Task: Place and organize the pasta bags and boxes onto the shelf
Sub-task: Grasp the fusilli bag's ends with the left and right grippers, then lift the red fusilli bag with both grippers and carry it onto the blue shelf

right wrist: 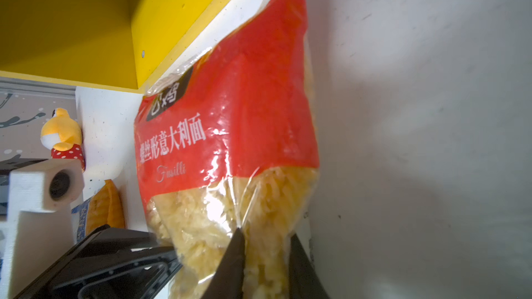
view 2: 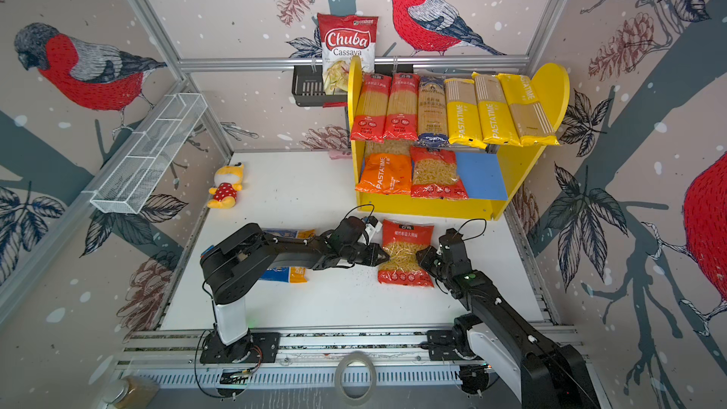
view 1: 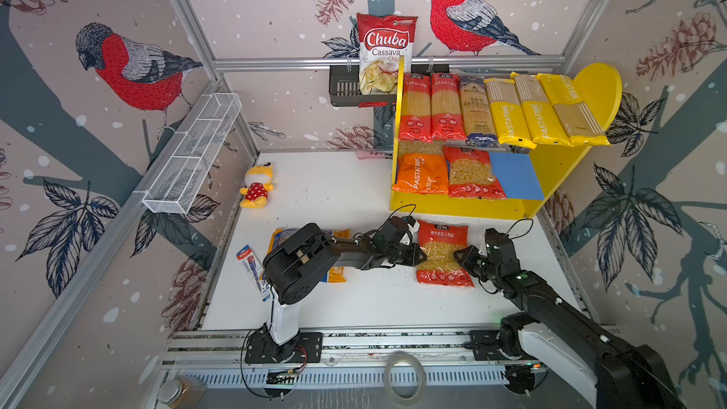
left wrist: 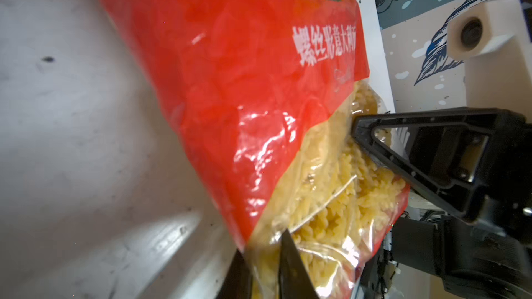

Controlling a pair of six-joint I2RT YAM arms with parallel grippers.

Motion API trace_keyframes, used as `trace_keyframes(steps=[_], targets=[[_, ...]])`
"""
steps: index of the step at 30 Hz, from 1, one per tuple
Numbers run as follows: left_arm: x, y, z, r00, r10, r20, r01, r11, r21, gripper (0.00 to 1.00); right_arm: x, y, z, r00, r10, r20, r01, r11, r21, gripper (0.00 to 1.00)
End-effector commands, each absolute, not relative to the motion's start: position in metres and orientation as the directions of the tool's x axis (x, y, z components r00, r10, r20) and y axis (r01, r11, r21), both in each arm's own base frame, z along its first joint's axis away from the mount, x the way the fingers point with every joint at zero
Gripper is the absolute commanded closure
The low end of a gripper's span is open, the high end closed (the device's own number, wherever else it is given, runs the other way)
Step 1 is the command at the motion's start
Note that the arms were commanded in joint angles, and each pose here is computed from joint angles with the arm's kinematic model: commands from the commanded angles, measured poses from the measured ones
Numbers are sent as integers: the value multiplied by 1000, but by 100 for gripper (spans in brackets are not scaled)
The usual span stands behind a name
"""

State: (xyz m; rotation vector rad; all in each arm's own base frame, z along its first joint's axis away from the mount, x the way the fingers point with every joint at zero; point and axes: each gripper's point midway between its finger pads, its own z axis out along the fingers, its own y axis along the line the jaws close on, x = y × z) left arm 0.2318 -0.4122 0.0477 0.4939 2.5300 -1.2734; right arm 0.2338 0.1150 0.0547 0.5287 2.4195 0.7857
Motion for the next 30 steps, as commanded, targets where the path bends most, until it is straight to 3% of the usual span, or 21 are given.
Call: trace_keyframes(steps=[1,16,24,30], targets=[[228,-424,73,-891,178,-417,450,466,-762,86,233,119,63,-785,503,-362,186,748,637,79],[200,-433,161,-781,161,-603,619,327,-714,98,235,119,138,-732,483,-481,98,773,627,92],[202,-450,237,-684,111,-721,723,238,-649,99,247,95,201,-607,512,-608,55,790,610,95],[225,-464,274,-576,63,-815,799,256,-544,100,263,70,252,-476,533,-700,53,811,582,96]])
